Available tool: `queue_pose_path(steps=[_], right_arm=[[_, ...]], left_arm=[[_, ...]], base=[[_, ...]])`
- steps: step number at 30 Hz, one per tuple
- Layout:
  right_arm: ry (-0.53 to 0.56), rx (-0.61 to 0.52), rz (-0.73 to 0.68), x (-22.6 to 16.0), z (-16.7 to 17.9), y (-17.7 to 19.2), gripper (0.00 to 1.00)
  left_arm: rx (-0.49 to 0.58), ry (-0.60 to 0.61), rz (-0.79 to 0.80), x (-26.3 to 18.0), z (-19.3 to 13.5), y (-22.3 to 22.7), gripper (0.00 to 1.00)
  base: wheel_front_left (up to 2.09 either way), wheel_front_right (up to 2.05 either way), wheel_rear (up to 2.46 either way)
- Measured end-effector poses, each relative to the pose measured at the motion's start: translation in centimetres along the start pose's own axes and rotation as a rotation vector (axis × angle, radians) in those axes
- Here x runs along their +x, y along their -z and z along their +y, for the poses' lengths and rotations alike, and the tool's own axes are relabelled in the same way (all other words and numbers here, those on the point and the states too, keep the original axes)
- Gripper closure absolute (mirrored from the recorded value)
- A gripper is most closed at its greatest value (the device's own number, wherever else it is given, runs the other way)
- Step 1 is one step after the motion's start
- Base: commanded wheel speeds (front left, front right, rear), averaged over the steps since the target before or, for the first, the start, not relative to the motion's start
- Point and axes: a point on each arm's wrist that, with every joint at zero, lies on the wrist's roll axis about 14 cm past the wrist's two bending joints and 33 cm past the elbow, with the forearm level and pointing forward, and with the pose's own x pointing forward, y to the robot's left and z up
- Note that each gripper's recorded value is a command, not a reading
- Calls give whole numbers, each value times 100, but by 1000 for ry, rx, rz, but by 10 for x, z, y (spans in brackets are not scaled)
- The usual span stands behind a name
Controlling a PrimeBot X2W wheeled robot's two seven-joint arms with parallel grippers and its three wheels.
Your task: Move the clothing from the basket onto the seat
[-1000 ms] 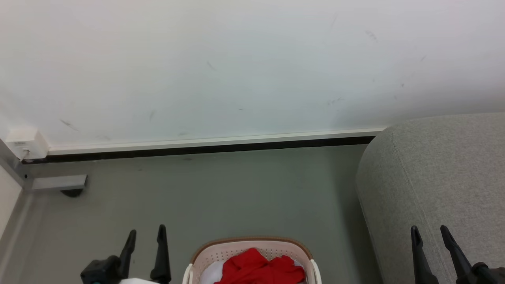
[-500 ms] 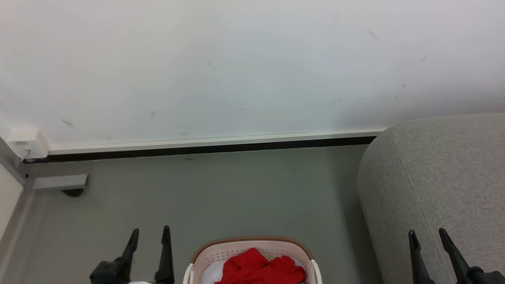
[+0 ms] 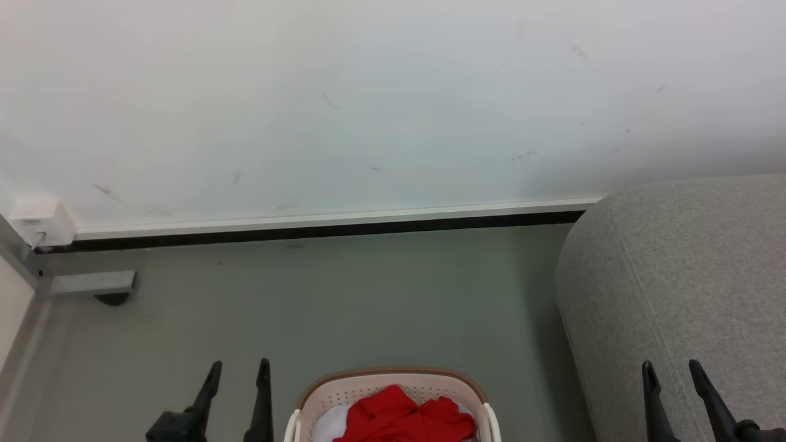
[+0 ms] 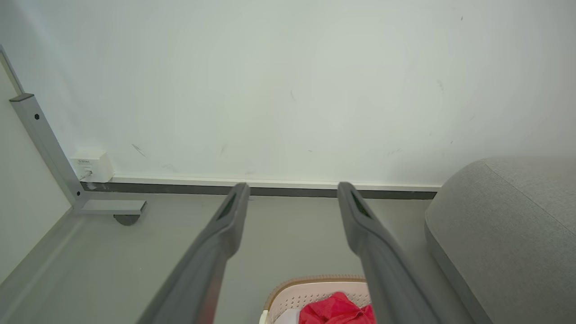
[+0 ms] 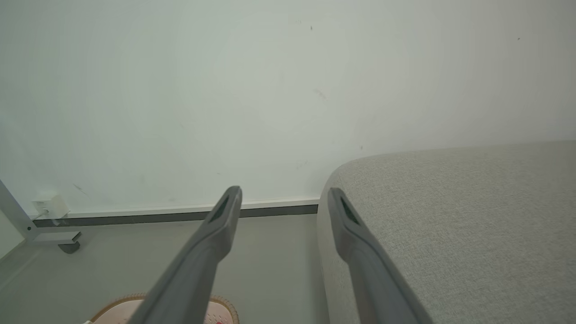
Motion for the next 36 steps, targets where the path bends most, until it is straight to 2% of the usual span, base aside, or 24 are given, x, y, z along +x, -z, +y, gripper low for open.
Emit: queue_pose_path(steps=[19, 23, 28, 36], right_arm=[[-4, 6, 8, 2, 2, 3, 0], [-4, 4, -2, 9, 0, 0, 0], [-3, -17, -18, 26, -7, -6, 0], [-14, -62, -43, 64, -17, -11, 0]], left_arm=[[-17, -10, 31, -1, 5, 10, 0], [-15, 18, 52, 5, -2, 17, 0], [-12, 112, 98, 24, -29, 32, 0], [47, 325, 342, 49, -88, 105, 0]], base=[[0, 0, 0], [0, 0, 0], [0, 0, 0], [0, 0, 0]])
